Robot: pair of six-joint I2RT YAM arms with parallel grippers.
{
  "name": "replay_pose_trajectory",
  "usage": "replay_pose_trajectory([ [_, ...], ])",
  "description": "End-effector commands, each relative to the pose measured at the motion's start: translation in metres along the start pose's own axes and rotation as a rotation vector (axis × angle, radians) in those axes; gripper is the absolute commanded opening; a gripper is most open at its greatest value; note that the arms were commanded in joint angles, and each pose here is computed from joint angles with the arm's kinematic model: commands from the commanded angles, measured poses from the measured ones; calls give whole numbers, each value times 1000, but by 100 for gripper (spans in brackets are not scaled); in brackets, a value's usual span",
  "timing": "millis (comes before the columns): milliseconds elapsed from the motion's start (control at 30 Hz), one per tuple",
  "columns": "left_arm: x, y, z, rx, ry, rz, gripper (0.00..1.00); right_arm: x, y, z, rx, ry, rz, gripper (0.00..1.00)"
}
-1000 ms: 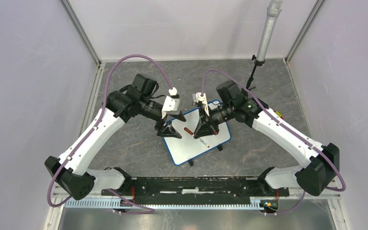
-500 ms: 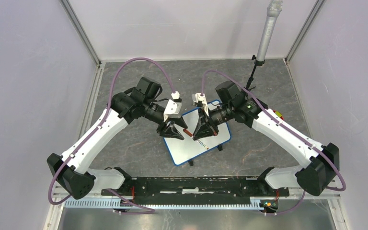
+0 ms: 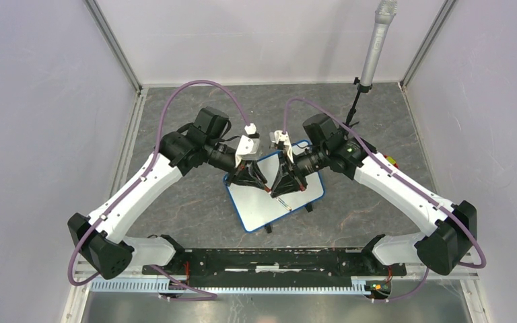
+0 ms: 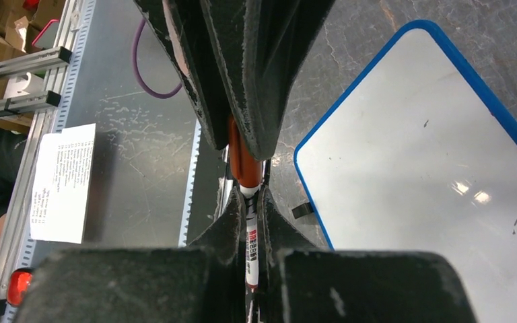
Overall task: Write a sentence on the whiteboard
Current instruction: Pass from the right arm to the left, then pass from the left arm to the right
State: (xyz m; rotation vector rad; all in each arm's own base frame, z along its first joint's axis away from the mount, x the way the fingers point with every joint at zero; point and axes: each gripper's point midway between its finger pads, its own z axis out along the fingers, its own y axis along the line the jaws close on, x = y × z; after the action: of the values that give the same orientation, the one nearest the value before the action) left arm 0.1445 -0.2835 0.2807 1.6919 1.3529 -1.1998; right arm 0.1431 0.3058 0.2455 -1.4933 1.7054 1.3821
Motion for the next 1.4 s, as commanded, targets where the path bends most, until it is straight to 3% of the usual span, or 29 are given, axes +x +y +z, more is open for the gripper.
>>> replay_pose_trajectory([
  [0, -15, 11, 3, -53, -58, -103, 3, -32, 2, -9, 25, -62, -70, 11],
  [133, -28, 29, -12, -138, -151, -231, 2, -57, -29, -41, 194, -129, -82, 69],
  [200, -38, 39, -24, -173, -232, -310, 2, -70, -42, -64, 259, -200, -75, 88],
  [267, -48, 49, -37, -202, -319, -395, 2, -82, -57, -88, 344, -295, -55, 98],
  [433, -74, 72, -85, -269, -583, -533, 2, -99, -66, -116, 337, -525, 69, 98],
  [600, -88, 86, -128, -310, -792, -641, 2, -92, -65, -106, 220, -593, 153, 93],
  [733, -85, 93, -132, -324, -843, -700, 2, -101, -46, -102, 147, -675, 177, 88],
  [933, -83, 97, -133, -312, -896, -759, 2, -109, -40, -89, 126, -696, 234, 77],
  [1267, -67, 99, -107, -330, -801, -811, 2, -124, -49, -89, 201, -703, 253, 71],
  [1367, -66, 101, -103, -329, -800, -817, 2, -124, -52, -88, 214, -700, 264, 64],
])
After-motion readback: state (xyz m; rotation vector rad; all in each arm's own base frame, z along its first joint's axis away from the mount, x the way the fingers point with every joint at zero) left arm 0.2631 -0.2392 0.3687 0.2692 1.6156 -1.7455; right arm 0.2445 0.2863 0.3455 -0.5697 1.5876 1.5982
